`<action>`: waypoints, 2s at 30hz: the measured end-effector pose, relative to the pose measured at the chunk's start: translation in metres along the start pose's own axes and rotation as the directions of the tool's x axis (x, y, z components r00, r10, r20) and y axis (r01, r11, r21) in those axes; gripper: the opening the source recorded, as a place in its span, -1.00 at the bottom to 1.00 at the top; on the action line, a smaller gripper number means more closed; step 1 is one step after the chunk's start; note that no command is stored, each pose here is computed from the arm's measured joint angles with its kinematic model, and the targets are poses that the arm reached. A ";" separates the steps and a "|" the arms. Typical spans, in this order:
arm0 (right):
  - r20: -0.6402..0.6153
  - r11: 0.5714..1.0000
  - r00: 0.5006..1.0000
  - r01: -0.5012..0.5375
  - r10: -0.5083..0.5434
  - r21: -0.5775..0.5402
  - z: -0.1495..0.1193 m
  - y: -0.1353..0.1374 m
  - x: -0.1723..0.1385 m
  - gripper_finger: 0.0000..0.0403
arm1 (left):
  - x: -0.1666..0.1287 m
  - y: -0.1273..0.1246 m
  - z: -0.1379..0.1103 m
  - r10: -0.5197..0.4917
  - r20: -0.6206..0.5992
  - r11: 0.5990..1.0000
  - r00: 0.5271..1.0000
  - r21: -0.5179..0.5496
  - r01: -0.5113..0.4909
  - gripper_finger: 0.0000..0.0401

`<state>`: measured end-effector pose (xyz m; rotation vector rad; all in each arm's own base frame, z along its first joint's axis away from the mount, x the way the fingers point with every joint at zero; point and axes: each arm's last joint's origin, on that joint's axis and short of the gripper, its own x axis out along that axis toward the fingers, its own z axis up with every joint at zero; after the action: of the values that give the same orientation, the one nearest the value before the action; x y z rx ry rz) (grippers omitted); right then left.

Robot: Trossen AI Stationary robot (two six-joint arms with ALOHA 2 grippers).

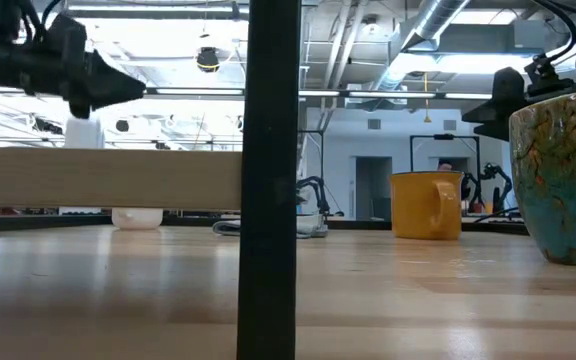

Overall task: Stack small to large cups/mugs on shelf
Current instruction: Put the white mug onto the shelf

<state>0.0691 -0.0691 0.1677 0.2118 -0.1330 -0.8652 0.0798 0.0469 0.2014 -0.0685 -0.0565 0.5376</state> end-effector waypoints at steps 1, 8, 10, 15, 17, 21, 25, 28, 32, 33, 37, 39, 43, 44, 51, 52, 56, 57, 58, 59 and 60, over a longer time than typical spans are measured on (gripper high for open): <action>0.000 1.000 1.000 0.000 0.000 0.000 0.000 0.000 0.000 0.22 | 0.000 0.000 0.004 0.009 -0.026 1.000 1.000 0.015 -0.009 -0.40; 0.001 1.000 1.000 0.004 -0.004 0.000 0.000 0.000 0.000 0.22 | 0.007 0.002 0.038 0.190 -0.242 0.982 0.952 0.035 -0.187 -0.40; 0.002 1.000 1.000 0.004 -0.004 0.000 0.000 0.000 0.000 0.22 | 0.014 0.002 0.049 0.228 -0.300 0.974 0.926 0.057 -0.221 -0.40; 0.002 1.000 1.000 0.004 -0.004 0.000 0.000 0.000 0.000 0.22 | 0.041 0.001 0.073 0.303 -0.421 0.952 0.855 0.175 -0.251 -0.40; 0.002 1.000 1.000 0.004 -0.004 0.000 0.000 0.000 0.000 0.22 | 0.055 0.001 0.082 0.321 -0.473 0.941 0.820 0.256 -0.221 -0.40; 0.002 1.000 1.000 0.004 -0.004 0.000 0.000 0.000 0.000 0.22 | 0.077 0.002 0.095 0.369 -0.596 0.908 0.713 0.395 -0.140 -0.40; 0.002 1.000 1.000 0.004 -0.004 0.000 0.000 0.000 0.000 0.22 | 0.093 0.012 0.095 0.448 -0.727 0.875 0.520 0.476 -0.089 -0.41; 0.002 1.000 1.000 0.005 -0.005 0.000 0.000 0.000 0.000 0.22 | 0.103 0.025 0.088 0.436 -0.788 0.888 0.434 0.454 -0.068 -0.44; 0.002 1.000 1.000 0.005 -0.005 0.000 0.000 0.000 0.000 0.22 | 0.115 0.046 0.078 0.259 -0.865 0.961 0.430 0.274 -0.028 -0.49; 0.002 1.000 1.000 0.005 -0.005 0.000 0.000 0.000 0.000 0.22 | 0.116 0.051 0.076 0.232 -0.872 0.969 0.431 0.244 -0.028 -0.51; 0.002 1.000 1.000 0.005 -0.005 0.000 0.000 0.000 0.000 0.22 | 0.118 0.075 0.069 0.245 -0.889 0.969 0.387 0.224 -0.099 -0.55; 0.002 1.000 1.000 0.005 -0.005 0.000 0.000 0.000 0.000 0.22 | 0.117 0.085 0.066 0.258 -0.895 0.965 0.363 0.222 -0.138 -0.56; 0.002 1.000 1.000 0.007 -0.006 0.000 0.000 0.000 0.000 0.22 | 0.117 0.100 0.059 0.267 -0.908 0.960 0.323 0.222 -0.168 -0.57; 0.002 1.000 1.000 0.006 -0.006 0.000 0.000 0.000 0.000 0.22 | 0.118 0.102 0.057 0.266 -0.912 0.961 0.313 0.224 -0.162 -0.57; 0.002 1.000 1.000 0.007 -0.007 0.000 0.000 0.000 0.000 0.22 | 0.128 0.113 0.037 0.233 -0.943 0.968 0.237 0.203 -0.146 -0.57; 0.003 1.000 1.000 0.006 -0.006 0.000 0.000 0.000 0.000 0.22 | 0.130 0.114 0.033 0.228 -0.947 0.969 0.226 0.199 -0.145 -0.57; 0.003 1.000 1.000 0.006 -0.006 0.000 0.000 0.000 0.000 0.22 | 0.136 0.119 0.021 0.216 -0.960 0.971 0.179 0.192 -0.141 -0.57; 0.003 1.000 1.000 0.006 -0.006 0.000 0.000 0.000 0.000 0.22 | 0.137 0.120 0.017 0.215 -0.963 0.971 0.161 0.193 -0.141 -0.57; 0.003 1.000 1.000 0.006 -0.006 0.000 0.000 0.000 0.000 0.22 | 0.138 0.121 0.015 0.221 -0.964 0.970 0.150 0.200 -0.140 -0.57; 0.002 1.000 1.000 0.006 -0.006 0.000 0.000 0.000 0.000 0.22 | 0.139 0.121 0.014 0.225 -0.963 0.970 0.146 0.206 -0.133 -0.57; 0.003 1.000 1.000 0.006 -0.006 0.000 0.000 0.000 0.000 0.22 | 0.139 0.122 0.012 0.222 -0.965 0.971 0.139 0.206 -0.122 -0.57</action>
<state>0.0689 -0.0692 0.1680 0.2113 -0.1349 -0.8719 0.1362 0.2236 0.2088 -0.3602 1.3629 0.6404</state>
